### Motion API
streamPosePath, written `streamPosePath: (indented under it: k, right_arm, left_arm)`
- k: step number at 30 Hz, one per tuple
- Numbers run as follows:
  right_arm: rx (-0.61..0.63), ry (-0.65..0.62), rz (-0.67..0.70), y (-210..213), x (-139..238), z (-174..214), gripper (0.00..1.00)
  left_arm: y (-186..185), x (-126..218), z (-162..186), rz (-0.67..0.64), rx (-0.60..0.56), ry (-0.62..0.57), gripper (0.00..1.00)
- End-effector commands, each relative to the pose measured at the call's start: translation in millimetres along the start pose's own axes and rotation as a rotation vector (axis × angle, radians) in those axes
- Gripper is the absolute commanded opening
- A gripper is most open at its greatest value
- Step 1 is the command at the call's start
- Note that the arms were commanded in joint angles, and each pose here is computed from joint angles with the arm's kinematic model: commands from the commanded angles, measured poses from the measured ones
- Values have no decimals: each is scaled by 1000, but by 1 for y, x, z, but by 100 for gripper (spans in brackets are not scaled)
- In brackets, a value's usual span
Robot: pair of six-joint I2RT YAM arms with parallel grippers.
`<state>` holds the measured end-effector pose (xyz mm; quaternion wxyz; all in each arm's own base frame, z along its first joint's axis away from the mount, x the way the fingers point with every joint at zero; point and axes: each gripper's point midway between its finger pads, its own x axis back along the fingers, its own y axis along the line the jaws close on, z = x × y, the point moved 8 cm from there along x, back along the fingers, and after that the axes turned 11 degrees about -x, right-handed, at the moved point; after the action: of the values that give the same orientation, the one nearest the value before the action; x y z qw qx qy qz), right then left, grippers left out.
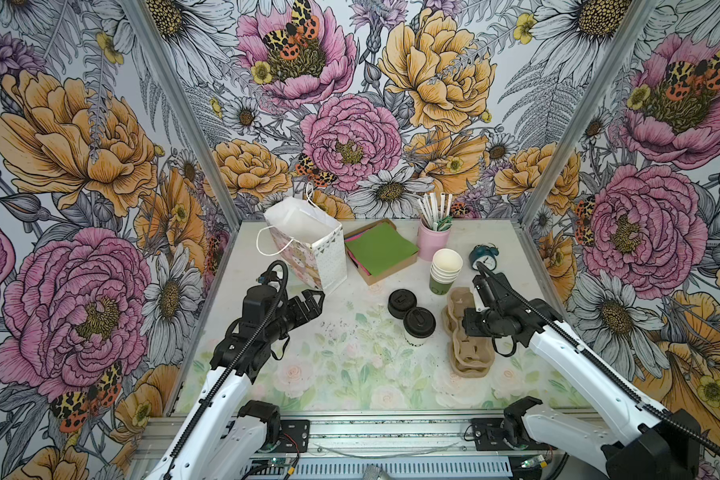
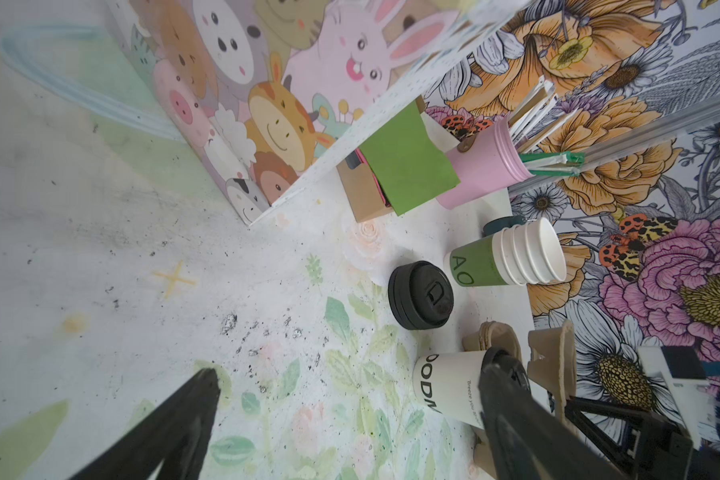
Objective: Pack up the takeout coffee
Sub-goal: 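Lift the carrier with the right gripper while the left grasps the bag rim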
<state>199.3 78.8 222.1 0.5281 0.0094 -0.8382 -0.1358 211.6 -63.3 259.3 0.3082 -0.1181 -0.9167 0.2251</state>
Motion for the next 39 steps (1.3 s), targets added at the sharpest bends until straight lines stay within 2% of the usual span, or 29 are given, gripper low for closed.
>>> streamPosePath:
  k: [1, 7, 12, 14, 18, 21, 23, 27, 31, 39]
  right_arm:
    - [5, -109, -88, 7, 34, -12, 18]
    - [32, -200, -165, 14, 64, -20, 18]
    - [46, -241, -205, 21, 78, -29, 18]
    - [52, -249, -232, 25, 81, -32, 18]
    - [58, -266, -261, 29, 85, -36, 18]
    - [63, -274, -272, 32, 86, -40, 18]
    - [66, -271, -282, 35, 86, -43, 18]
    - [79, -266, -294, 41, 85, -49, 18]
    - [99, -277, -278, 43, 86, -54, 19]
    - [134, -276, -256, 45, 81, -59, 19]
  left_arm:
    - [-8, 19, -32, -84, -40, -79, 99]
    - [-24, 49, -80, -184, -58, -210, 98]
    - [-31, 49, -115, -288, -59, -241, 96]
    - [-33, 42, -128, -326, -47, -226, 94]
    - [-31, 29, -144, -423, 18, -192, 83]
    - [-29, 14, -153, -512, 43, -118, 76]
    - [-26, 3, -159, -573, 51, -75, 76]
    - [-26, -20, -171, -569, 85, -30, 75]
    - [-19, -44, -180, -560, 166, 18, 73]
    - [-2, -78, -187, -619, 249, 95, 59]
